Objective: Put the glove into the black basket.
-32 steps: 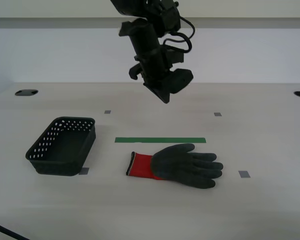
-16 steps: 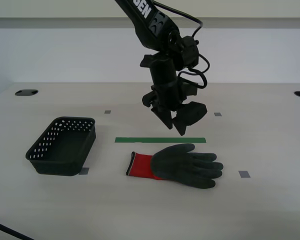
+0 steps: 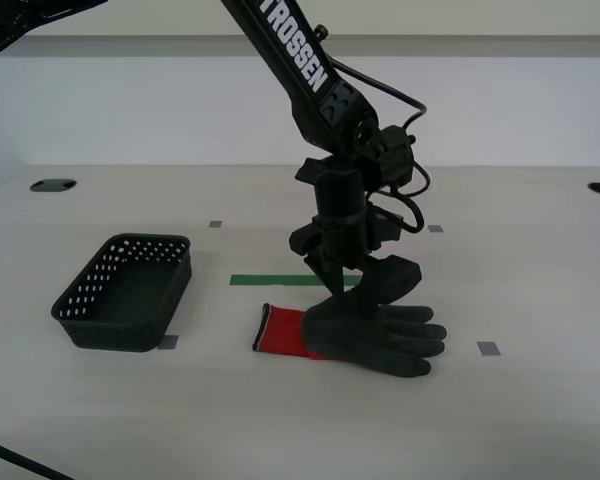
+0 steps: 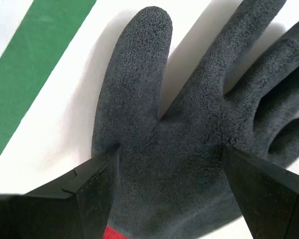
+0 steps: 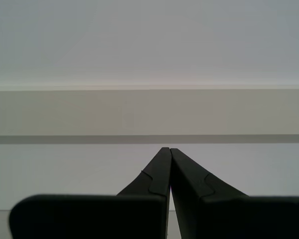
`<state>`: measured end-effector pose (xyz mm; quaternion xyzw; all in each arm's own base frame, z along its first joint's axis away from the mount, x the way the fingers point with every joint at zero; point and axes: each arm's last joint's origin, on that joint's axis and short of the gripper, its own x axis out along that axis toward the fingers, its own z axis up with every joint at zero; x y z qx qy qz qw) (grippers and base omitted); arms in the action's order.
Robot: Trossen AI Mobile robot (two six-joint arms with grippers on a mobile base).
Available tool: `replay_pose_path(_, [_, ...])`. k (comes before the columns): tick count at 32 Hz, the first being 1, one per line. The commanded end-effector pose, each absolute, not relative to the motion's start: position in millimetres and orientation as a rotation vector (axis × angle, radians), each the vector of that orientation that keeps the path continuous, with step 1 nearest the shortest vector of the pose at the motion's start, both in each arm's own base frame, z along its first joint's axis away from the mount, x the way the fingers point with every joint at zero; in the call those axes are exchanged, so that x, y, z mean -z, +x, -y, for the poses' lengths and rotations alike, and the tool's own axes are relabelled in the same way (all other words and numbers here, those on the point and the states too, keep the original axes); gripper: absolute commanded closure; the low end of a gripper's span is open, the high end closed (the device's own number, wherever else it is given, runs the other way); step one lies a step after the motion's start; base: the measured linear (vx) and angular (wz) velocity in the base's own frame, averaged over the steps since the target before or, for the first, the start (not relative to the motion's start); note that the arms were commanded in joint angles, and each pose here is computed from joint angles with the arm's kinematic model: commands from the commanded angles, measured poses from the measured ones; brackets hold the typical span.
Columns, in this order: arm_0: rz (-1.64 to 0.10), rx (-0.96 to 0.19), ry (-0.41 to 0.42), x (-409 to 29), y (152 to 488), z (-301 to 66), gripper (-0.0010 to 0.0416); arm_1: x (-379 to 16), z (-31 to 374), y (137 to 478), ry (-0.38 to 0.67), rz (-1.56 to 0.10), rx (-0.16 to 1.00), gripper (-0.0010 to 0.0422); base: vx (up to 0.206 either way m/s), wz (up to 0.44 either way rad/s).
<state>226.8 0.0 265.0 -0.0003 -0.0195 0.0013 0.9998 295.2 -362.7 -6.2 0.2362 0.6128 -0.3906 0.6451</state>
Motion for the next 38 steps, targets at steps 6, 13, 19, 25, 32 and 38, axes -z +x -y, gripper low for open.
replay_pose_path(6, [0.041, -0.003, -0.001, -265.5, 226.9, -0.1, 0.0405, 16.7, 367.5, 291.0, 0.540, -1.380, 0.878, 0.0138, 0.000, 0.000])
replay_pose_path(13, [0.042, -0.003, -0.001, -265.5, 226.9, -0.1, 0.0405, 30.2, 366.2, 287.0, 0.553, -1.409, 0.870, 0.0138, 0.000, 0.000])
replay_pose_path(19, [0.041, -0.003, -0.001, -265.5, 226.9, -0.1, 0.0405, 31.3, 366.3, 287.4, 0.586, -1.395, 0.832, 0.0179, 0.000, 0.000])
replay_pose_path(25, [0.041, -0.003, -0.001, -265.5, 226.9, 0.0, 0.0405, 31.4, 365.7, 287.0, 0.629, -1.383, 0.870, 0.0421, 0.000, 0.000])
replay_pose_path(32, [0.041, -0.003, 0.000, -265.5, 226.9, -0.1, 0.0405, 31.4, 365.8, 287.0, 0.627, -1.383, 0.869, 0.0408, 0.000, 0.000])
replay_pose_path(38, [0.041, -0.003, 0.000, -265.5, 226.9, 0.0, 0.0405, 20.2, 366.8, 288.3, 0.628, -1.374, 0.873, 0.0414, 0.000, 0.000])
